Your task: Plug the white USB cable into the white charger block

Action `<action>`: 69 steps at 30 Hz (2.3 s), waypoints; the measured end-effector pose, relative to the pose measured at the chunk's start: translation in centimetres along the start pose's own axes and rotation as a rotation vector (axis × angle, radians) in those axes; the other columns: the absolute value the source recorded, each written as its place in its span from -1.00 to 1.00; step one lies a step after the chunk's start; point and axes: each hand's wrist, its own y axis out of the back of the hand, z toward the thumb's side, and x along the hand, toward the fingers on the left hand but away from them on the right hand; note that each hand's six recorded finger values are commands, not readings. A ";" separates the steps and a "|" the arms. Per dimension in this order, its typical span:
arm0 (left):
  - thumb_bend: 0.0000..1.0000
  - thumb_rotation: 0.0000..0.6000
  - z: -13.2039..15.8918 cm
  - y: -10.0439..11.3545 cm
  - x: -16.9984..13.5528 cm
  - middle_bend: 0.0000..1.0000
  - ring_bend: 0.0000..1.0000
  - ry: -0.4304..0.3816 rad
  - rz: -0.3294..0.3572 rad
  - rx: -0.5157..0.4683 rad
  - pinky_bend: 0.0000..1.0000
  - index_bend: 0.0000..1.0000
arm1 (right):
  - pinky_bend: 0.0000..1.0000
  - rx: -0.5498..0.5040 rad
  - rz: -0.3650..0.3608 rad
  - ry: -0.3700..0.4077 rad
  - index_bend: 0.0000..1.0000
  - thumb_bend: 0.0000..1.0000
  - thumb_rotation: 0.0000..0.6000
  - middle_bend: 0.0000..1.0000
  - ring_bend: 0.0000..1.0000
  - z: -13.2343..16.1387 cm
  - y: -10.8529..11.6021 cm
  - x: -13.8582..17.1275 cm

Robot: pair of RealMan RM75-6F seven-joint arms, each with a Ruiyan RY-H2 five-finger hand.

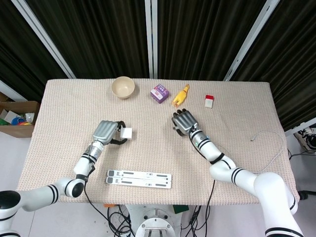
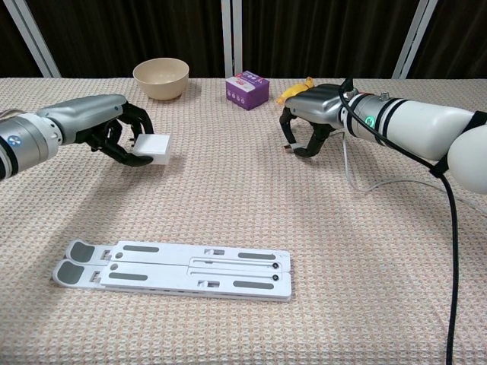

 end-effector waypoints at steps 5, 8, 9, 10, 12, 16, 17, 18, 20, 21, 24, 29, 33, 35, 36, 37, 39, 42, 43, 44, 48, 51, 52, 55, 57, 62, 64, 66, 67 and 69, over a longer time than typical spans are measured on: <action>-0.56 0.53 -0.1 1.0 0.0 -0.11 0.40 -0.001 0.013 -0.006 0.45 0.03 | -0.23 -0.057 -0.071 0.012 0.46 -0.01 1.00 0.01 -0.31 0.1 2.1 0.7; -0.56 0.53 0.1 1.8 0.0 -0.11 0.40 -0.008 0.025 0.000 0.45 0.03 | -0.08 -0.100 -0.109 0.025 0.47 0.19 1.00 0.15 -0.14 0.1 3.8 1.4; -0.56 0.54 0.2 2.1 0.0 -0.11 0.40 -0.011 0.028 0.002 0.45 0.03 | -0.06 -0.113 -0.124 0.030 0.47 0.24 1.00 0.17 -0.11 0.0 4.5 1.7; -0.56 0.54 0.3 2.5 0.1 -0.11 0.40 -0.015 0.032 0.005 0.45 0.03 | -0.03 -0.121 -0.134 0.033 0.47 0.31 1.00 0.21 -0.08 0.0 5.1 1.9; -0.56 0.54 0.6 3.2 0.2 -0.11 0.40 -0.021 0.040 0.010 0.45 0.03 | -0.01 -0.133 -0.154 0.041 0.47 0.37 1.00 0.24 -0.05 -0.1 6.3 2.5; -0.56 0.56 1.3 4.5 0.5 -0.11 0.40 -0.035 0.052 0.031 0.45 0.03 | 0.01 -0.138 -0.169 0.045 0.47 0.40 1.00 0.27 -0.03 -0.1 8.0 3.5; -0.56 0.56 1.5 4.7 0.6 -0.11 0.40 -0.036 0.053 0.036 0.45 0.03 | 0.01 -0.136 -0.169 0.043 0.47 0.40 1.00 0.28 -0.03 -0.1 8.3 3.6; -0.56 0.57 1.6 4.9 0.7 -0.11 0.40 -0.036 0.053 0.041 0.45 0.03 | 0.01 -0.132 -0.170 0.041 0.47 0.41 1.00 0.28 -0.03 -0.1 8.6 3.8; -0.56 0.58 1.8 5.3 1.0 -0.11 0.40 -0.035 0.052 0.046 0.45 0.03 | 0.01 -0.128 -0.168 0.038 0.47 0.44 1.00 0.29 -0.03 0.1 8.9 4.1; -0.56 0.58 1.9 5.5 1.1 -0.11 0.40 -0.034 0.051 0.045 0.45 0.03 | 0.01 -0.125 -0.166 0.036 0.47 0.45 1.00 0.30 -0.03 0.2 9.0 4.2; -0.56 0.59 2.2 6.3 1.6 -0.11 0.40 -0.031 0.051 0.050 0.45 0.03 | 0.01 -0.114 -0.157 0.030 0.47 0.45 1.00 0.30 -0.03 0.5 9.1 4.4; -0.56 0.60 2.8 7.1 2.1 -0.10 0.40 -0.033 0.042 0.074 0.45 0.03 | 0.01 -0.054 -0.144 0.029 0.47 0.45 1.00 0.30 -0.03 1.6 9.3 4.2; -0.56 0.60 3.6 7.3 2.2 -0.11 0.40 -0.042 0.024 0.082 0.45 0.03 | 0.02 -0.030 -0.127 0.027 0.47 0.45 1.00 0.30 -0.03 3.1 9.3 3.6; -0.56 0.60 4.0 7.3 2.3 -0.10 0.40 -0.042 0.016 0.074 0.45 0.03 | 0.02 -0.027 -0.120 0.029 0.47 0.45 1.00 0.30 -0.03 4.2 9.3 3.2; -0.56 0.60 4.2 7.4 2.3 -0.10 0.40 -0.042 0.013 0.069 0.45 0.03 | 0.02 -0.024 -0.116 0.030 0.47 0.45 1.00 0.30 -0.03 4.8 9.3 3.0; -0.56 0.60 4.4 7.4 2.4 -0.10 0.40 -0.041 0.008 0.060 0.45 0.03 | 0.02 -0.024 -0.114 0.030 0.47 0.45 1.00 0.29 -0.03 5.3 9.3 2.8; -0.56 0.60 4.8 7.5 2.4 -0.10 0.40 -0.040 0.003 0.045 0.45 0.03 | 0.02 -0.030 -0.111 0.027 0.47 0.45 1.00 0.29 -0.03 6.2 9.2 2.4; -0.56 0.60 5.5 7.7 2.5 -0.10 0.40 -0.039 -0.006 0.014 0.45 0.03 | 0.02 -0.045 -0.115 0.017 0.47 0.45 1.00 0.29 -0.02 7.3 9.4 1.8; -0.56 0.60 5.8 7.7 2.6 -0.10 0.40 -0.041 -0.008 0.001 0.45 0.03 | 0.02 -0.052 -0.118 0.013 0.47 0.45 1.00 0.29 -0.02 7.5 9.5 1.7; -0.56 0.59 6.1 7.8 2.6 -0.10 0.40 -0.044 -0.010 -0.009 0.45 0.03 | 0.02 -0.058 -0.123 0.009 0.47 0.45 1.00 0.29 -0.02 7.7 9.6 1.5; -0.56 0.60 6.6 7.9 2.7 -0.10 0.40 -0.053 -0.012 -0.047 0.45 0.03 | 0.02 -0.087 -0.138 -0.002 0.47 0.45 1.00 0.30 -0.02 7.8 9.9 1.2; -0.56 0.60 7.0 7.9 2.7 -0.10 0.40 -0.064 -0.011 -0.062 0.45 0.03 | 0.02 -0.109 -0.148 -0.002 0.47 0.45 1.00 0.30 -0.01 7.9 10.0 1.1; -0.56 0.60 7.1 7.9 2.7 -0.10 0.40 -0.067 -0.010 -0.068 0.45 0.03 | 0.02 -0.115 -0.151 -0.001 0.47 0.45 1.00 0.30 -0.01 7.9 10.1 1.1; -0.56 0.59 7.2 7.9 2.8 -0.10 0.40 -0.072 -0.007 -0.068 0.45 0.03 | 0.02 -0.122 -0.160 0.003 0.47 0.45 1.00 0.30 -0.01 8.1 10.2 1.1; -0.56 0.59 7.2 7.9 2.8 -0.10 0.40 -0.072 -0.003 -0.062 0.45 0.03 | 0.02 -0.126 -0.168 0.004 0.47 0.45 1.00 0.31 -0.01 8.1 10.3 1.1; -0.56 0.59 7.3 7.9 2.9 -0.10 0.40 -0.070 -0.007 -0.071 0.45 0.03 | 0.02 -0.135 -0.183 0.009 0.47 0.45 1.00 0.31 -0.01 8.2 10.5 1.1; -0.56 0.59 7.4 7.8 2.9 -0.10 0.40 -0.073 -0.010 -0.079 0.45 0.03 | 0.02 -0.133 -0.183 0.011 0.47 0.45 1.00 0.31 -0.01 8.3 10.6 1.0; -0.56 0.59 7.5 7.8 2.9 -0.10 0.40 -0.076 -0.013 -0.085 0.45 0.03 | 0.02 -0.124 -0.182 0.014 0.47 0.45 1.00 0.31 -0.01 8.5 10.6 1.0; -0.56 0.59 7.6 7.8 2.8 -0.10 0.40 -0.077 -0.015 -0.090 0.45 0.03 | 0.02 -0.120 -0.181 0.016 0.47 0.45 1.00 0.31 -0.01 8.6 10.5 0.9; -0.56 0.59 7.6 7.8 2.8 -0.10 0.40 -0.077 -0.017 -0.100 0.45 0.03 | 0.02 -0.113 -0.180 0.018 0.47 0.45 1.00 0.31 0.00 8.7 10.5 0.9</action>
